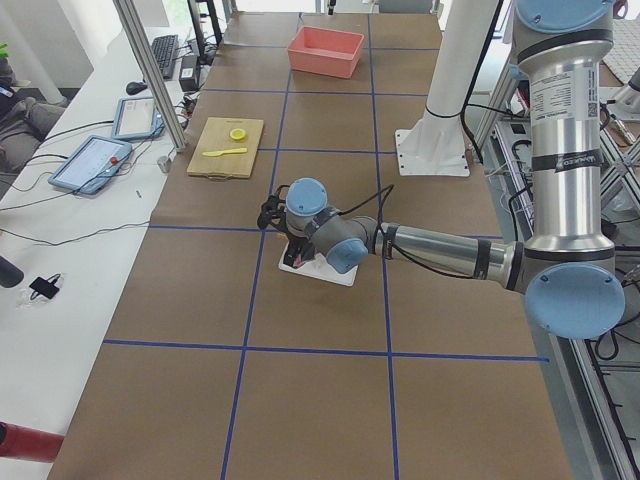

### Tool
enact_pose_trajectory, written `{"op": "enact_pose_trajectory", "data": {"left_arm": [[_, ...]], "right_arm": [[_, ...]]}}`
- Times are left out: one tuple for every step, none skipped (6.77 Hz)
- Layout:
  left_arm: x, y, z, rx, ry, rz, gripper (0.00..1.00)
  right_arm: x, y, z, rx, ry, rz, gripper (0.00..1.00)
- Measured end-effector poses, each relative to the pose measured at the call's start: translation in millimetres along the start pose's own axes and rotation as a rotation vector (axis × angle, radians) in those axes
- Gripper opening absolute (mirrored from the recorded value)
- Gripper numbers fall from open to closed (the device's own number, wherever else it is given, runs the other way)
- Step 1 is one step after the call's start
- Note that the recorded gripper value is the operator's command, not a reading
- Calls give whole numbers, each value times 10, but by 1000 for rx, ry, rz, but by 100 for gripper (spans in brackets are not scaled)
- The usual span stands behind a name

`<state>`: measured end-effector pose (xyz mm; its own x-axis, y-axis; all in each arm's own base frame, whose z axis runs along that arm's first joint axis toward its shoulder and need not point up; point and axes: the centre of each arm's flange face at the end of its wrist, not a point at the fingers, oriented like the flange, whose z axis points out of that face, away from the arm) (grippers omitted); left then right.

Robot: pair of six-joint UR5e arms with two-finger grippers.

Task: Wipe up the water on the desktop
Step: 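Grasp the pink-and-grey cloth on the white tray with the left gripper, then lift the cloth with the left gripper while the right arm moves inward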

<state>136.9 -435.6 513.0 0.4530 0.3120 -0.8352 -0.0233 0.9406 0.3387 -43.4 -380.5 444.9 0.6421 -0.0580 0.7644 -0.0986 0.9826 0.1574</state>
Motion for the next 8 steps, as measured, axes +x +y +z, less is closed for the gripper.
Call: {"op": "enact_pose_trajectory", "data": {"left_arm": [[156,75,149,-8,41,-34,50],[225,122,237,-15,61,-44,37],[240,149,280,-20,67,-47,8],[229,166,297,-22,67,-48,0],[210,179,296,-22,65,-50,0],[195,184,276,-20,65,-52,0],[179,174,232,-17,69,-55,0],[138,141,149,-5,72,-62,0]], "right_arm": [[-2,1,0,0,0,0,100],[-5,2,2,0,0,0,100],[-7,2,4,-1,0,-1,100],[-8,3,4,-1,0,-1,100],[-9,4,7,-2,0,-1,100],[-11,3,8,-2,0,-2,100],[-16,0,7,-2,-1,-3,100],[-21,-3,6,-1,-2,-4,100]]}}
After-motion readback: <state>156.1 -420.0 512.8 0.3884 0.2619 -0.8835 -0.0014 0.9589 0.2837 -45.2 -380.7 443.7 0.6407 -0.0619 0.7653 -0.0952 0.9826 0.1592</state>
